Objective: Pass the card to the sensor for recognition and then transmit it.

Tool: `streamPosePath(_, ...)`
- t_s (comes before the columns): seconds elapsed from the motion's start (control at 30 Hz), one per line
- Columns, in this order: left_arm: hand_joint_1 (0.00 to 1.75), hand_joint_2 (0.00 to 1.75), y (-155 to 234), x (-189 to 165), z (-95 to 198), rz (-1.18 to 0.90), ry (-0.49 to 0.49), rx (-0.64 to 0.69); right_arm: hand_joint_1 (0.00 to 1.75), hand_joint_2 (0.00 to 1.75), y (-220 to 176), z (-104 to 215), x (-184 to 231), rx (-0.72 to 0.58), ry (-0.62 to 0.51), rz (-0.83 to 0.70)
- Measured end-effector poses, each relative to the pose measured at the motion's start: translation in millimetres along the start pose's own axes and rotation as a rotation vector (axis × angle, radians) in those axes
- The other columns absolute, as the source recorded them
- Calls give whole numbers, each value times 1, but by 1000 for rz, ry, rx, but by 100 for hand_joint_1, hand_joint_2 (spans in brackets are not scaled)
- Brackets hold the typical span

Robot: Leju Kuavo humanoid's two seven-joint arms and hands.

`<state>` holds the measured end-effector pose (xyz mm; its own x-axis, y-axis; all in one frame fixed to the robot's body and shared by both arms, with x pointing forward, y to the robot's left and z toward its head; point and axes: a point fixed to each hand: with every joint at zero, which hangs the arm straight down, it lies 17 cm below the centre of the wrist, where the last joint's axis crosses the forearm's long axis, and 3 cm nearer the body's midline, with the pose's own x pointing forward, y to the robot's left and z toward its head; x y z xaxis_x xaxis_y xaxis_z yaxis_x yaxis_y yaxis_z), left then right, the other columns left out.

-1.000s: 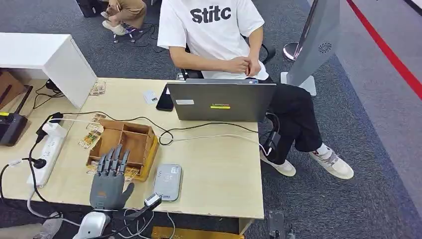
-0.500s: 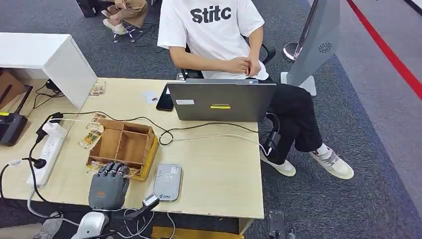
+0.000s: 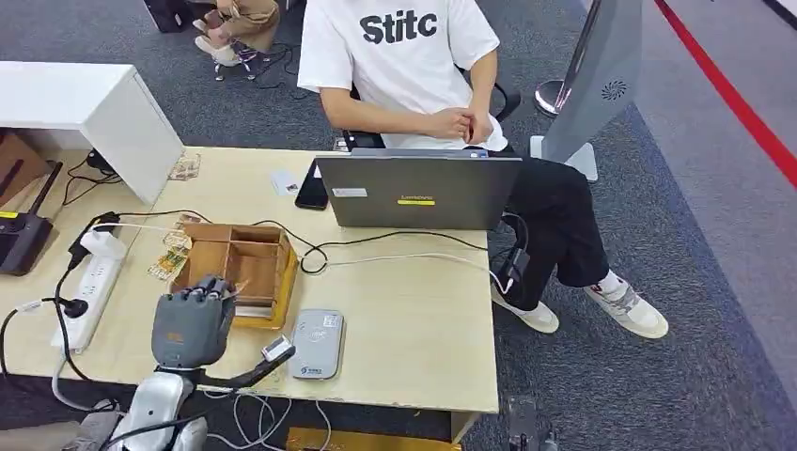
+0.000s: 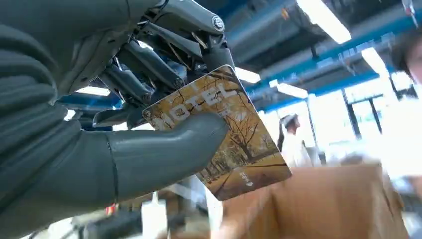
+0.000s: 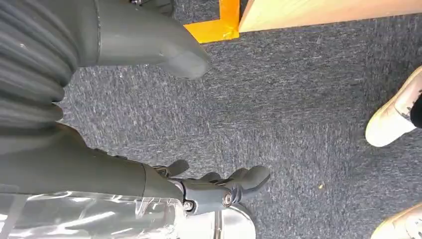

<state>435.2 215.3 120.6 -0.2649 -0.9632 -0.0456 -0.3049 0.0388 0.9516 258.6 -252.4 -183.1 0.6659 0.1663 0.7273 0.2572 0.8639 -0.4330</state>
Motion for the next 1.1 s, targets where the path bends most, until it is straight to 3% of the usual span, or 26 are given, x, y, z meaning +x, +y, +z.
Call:
streamPosePath(0.17, 175, 175, 56, -22, -42, -27, 11, 115, 0, 175, 1, -2, 3, 3, -3, 3)
streamPosePath(0.37, 175, 175, 91, -67, -73, -9, 79, 170, 0, 175, 8, 0, 9, 18, -8, 11)
streamPosePath(0.6, 175, 175, 84, -111, -83, -49, 150, 144, 0, 175, 14, 1, 14, 31, -16, 14)
streamPosePath(0.87, 175, 175, 72, -124, -78, -50, 178, 123, 0, 175, 17, 2, 17, 40, -26, 19)
streamPosePath(0.9, 80, 175, 71, -124, -78, -50, 178, 122, 0, 175, 18, 3, 18, 41, -26, 19)
streamPosePath(0.93, 16, 175, 70, -124, -77, -50, 177, 121, 0, 175, 18, 3, 18, 41, -26, 19)
streamPosePath(0.97, 0, 175, 70, -123, -77, -50, 176, 120, 0, 175, 18, 3, 18, 42, -27, 19)
streamPosePath(1.1, 0, 175, 68, -121, -76, -50, 167, 118, 0, 175, 19, 3, 18, 43, -27, 18)
